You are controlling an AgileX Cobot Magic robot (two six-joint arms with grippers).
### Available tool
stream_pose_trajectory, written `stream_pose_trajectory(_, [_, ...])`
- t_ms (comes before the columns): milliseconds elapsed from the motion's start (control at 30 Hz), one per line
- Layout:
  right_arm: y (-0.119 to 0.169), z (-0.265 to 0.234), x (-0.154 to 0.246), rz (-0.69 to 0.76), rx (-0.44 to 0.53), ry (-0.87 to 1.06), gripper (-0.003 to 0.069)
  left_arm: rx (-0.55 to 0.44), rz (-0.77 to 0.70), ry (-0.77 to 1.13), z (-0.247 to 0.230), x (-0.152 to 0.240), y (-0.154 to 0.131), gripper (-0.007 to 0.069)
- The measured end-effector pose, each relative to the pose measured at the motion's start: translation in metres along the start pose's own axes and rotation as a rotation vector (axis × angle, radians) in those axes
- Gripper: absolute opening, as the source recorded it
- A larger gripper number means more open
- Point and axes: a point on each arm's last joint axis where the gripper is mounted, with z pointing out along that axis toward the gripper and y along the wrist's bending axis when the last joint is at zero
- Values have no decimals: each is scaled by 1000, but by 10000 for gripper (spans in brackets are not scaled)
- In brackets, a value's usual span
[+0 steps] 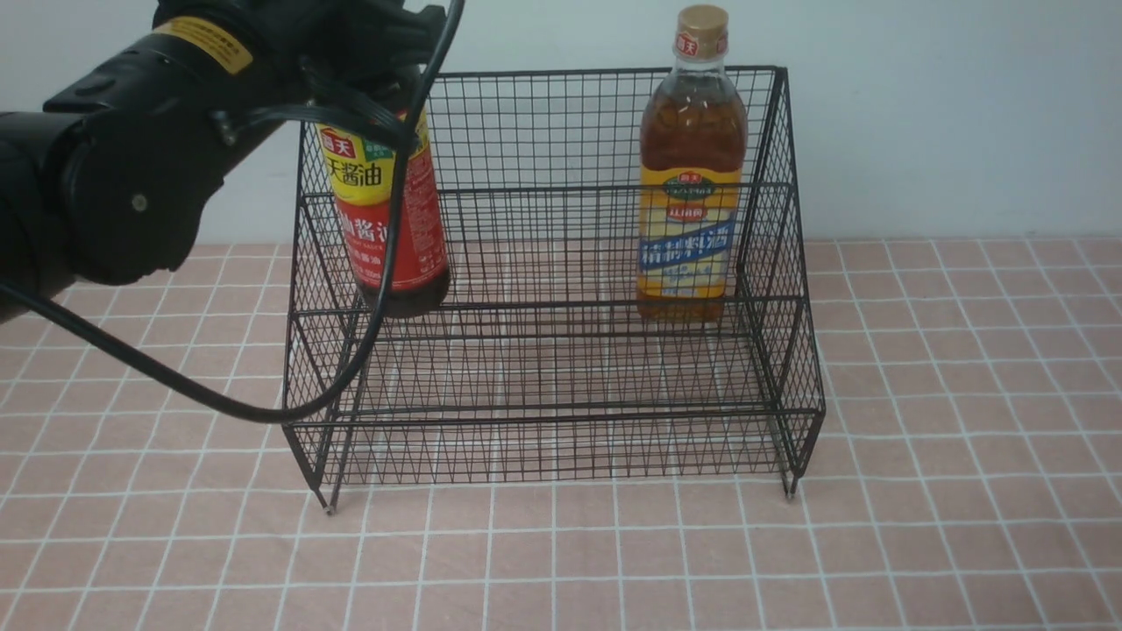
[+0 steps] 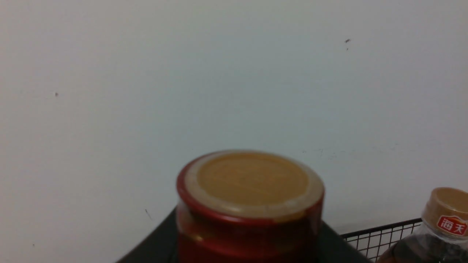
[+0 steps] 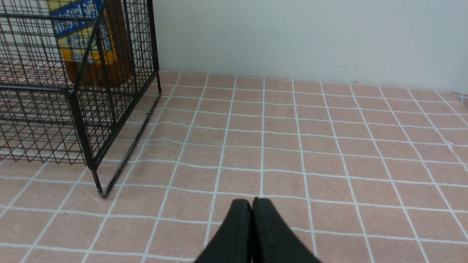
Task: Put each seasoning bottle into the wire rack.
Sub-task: Use the left arm to put the condiment bottle back on the shelf
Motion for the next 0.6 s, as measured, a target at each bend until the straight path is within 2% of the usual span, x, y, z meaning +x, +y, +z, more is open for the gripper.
stream_pose_trajectory(467, [0,0,0,0,0,1,-14,-18,23,-104,10,3,2,256])
stream_pose_trajectory(600, [0,0,0,1,0,1,-14,-15,22,-81,10,5,1,256])
